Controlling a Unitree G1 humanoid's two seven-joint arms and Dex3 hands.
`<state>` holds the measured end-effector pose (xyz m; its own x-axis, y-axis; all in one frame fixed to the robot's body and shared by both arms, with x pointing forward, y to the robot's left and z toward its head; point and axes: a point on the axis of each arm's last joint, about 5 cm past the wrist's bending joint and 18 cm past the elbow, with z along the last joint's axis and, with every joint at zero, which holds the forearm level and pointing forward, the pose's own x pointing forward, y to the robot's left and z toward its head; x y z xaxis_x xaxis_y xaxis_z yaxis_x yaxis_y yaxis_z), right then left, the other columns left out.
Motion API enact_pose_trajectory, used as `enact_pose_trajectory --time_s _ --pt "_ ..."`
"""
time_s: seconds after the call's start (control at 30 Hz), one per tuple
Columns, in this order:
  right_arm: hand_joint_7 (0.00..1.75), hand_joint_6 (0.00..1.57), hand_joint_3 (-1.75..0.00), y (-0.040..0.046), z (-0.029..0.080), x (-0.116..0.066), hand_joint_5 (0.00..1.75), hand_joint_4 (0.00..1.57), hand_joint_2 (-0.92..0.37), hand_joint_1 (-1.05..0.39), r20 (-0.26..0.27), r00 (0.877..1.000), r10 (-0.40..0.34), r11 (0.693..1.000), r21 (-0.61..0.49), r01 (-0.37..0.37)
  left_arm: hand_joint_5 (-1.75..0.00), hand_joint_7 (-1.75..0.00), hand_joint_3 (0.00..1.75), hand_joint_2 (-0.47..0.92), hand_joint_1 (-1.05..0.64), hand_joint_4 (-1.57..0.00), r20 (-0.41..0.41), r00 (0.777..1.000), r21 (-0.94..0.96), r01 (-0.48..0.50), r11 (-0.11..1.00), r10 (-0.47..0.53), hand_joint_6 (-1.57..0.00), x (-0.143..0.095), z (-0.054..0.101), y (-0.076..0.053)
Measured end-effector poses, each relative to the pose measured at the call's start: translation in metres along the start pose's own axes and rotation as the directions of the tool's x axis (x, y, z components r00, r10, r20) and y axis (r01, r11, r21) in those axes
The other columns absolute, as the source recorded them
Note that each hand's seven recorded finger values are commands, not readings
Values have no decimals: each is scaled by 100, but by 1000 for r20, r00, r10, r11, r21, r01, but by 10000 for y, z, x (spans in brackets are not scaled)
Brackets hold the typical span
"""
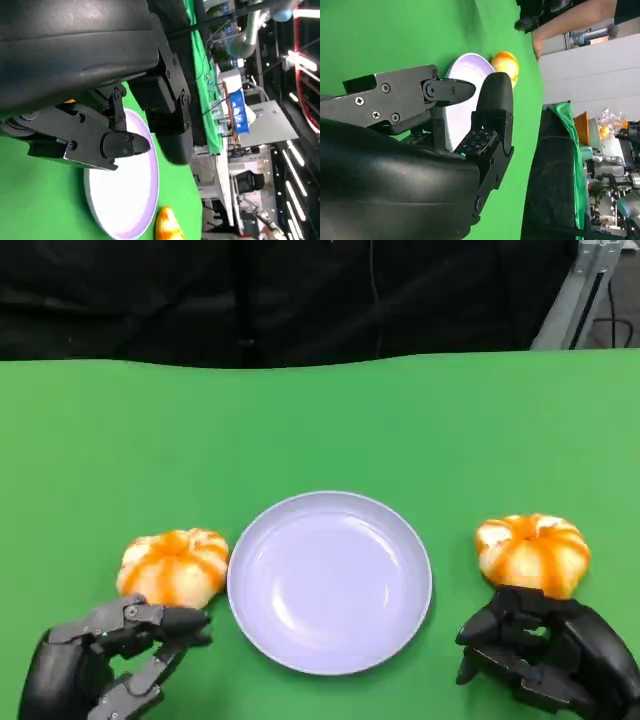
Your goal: Grasp the bread from the table and place it into the plate.
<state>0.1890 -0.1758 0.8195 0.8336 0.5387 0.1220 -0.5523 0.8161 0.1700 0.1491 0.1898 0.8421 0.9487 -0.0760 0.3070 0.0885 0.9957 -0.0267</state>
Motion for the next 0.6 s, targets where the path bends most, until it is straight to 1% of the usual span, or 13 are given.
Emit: enact_pose_trajectory --time_s 0.03,0.13,0.17,0.23,0.37,0.4,0.43,0.5,0.6 --pt "86 83 -27 0 -1 1 136 69 -91 -11 -1 1000 1 1000 1 -1 -35 -1 23 92 -17 -85 3 1000 7 -2 1000 2 -94 6 0 1" --pt "86 83 -27 -2 -5 5 136 69 -90 -11 -3 1000 1 1000 2 -1 -20 0 21 92 -17 -89 17 1000 10 -21 1000 21 -87 30 7 14" --pt "87 83 -27 -2 -5 5 136 69 -90 -11 -3 1000 0 1000 2 0 -19 0 21 92 -17 -89 22 999 9 -26 1000 26 -87 39 10 21" --pt "87 82 -28 -1 -6 5 135 69 -91 -9 -3 1000 -1 1000 3 1 -16 0 20 92 -21 -88 28 999 7 -33 999 33 -81 50 15 31" --pt "87 82 -29 -1 -12 2 135 69 -92 -9 -6 1000 -1 1000 3 1 -15 0 19 92 -23 -88 33 999 26 -36 999 35 -79 71 27 57" --pt "87 82 -28 -1 -12 2 135 69 -91 -9 -7 1000 -1 1000 3 1 -14 0 19 92 -31 -89 34 999 27 -36 999 36 -75 74 29 60" --pt "88 82 -28 -1 -13 2 136 69 -91 -10 -7 1000 -1 1000 3 1 -12 0 19 92 -37 -89 34 999 68 -36 997 34 -72 79 35 62" --pt "88 82 -29 -1 -15 1 136 69 -90 -10 -8 1000 -1 1000 5 1 -9 0 18 92 -43 -86 44 999 209 -24 978 15 -69 99 55 93" --pt "90 82 -29 -4 -18 5 137 68 -89 -12 -9 1000 4 1000 7 -4 -6 0 17 92 -51 -83 81 997 412 -15 911 -20 -67 143 95 150"
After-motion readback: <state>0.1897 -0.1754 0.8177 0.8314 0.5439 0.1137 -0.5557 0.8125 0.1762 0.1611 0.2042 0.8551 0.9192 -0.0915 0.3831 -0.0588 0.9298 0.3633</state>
